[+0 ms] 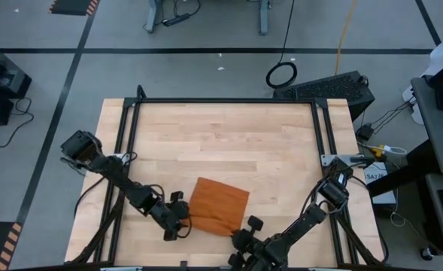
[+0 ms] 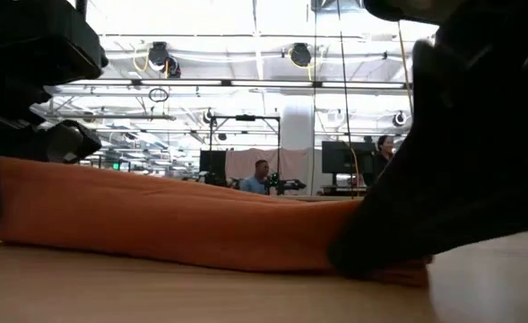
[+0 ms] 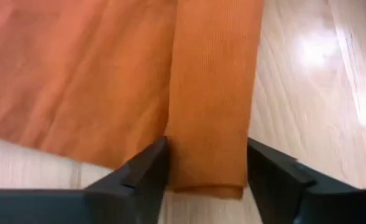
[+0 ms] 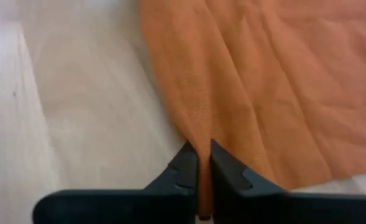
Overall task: Roll towel into tight, uniform cylinder
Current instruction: Roll the brown towel
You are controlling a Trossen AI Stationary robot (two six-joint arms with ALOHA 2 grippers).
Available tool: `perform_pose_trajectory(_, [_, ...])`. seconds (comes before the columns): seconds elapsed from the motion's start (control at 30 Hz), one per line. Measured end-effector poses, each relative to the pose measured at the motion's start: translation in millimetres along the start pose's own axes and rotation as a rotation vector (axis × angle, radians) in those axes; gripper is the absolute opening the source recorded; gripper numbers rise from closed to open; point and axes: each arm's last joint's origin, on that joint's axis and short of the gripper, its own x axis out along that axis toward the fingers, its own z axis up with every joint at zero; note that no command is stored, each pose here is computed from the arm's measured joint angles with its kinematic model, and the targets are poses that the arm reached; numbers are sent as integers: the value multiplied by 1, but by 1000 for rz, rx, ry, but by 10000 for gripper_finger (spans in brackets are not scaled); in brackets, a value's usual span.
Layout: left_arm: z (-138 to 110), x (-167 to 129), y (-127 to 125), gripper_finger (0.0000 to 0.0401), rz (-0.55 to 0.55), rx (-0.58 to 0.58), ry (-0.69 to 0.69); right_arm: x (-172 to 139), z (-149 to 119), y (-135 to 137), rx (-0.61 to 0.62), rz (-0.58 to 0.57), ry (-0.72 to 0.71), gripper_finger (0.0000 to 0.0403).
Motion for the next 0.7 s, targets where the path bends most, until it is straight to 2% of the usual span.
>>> perform_pose_trajectory(0.17, [-3, -8, -4, 254, 0, 21, 18, -2, 13, -2, 38, 47, 96, 4])
perform_pose_trajectory(0.37, [-15, -34, -15, 267, 25, 99, 51, 2, 30, -4, 99, 116, 204, 4])
perform_pose_trajectory(0.57, [-25, -50, -46, 267, 74, 253, -190, -6, 48, -8, 132, 161, 242, 3])
perform_pose_trajectory(0.7, [-32, -44, -66, 267, 90, 433, -317, -12, 57, -11, 144, 171, 238, 3])
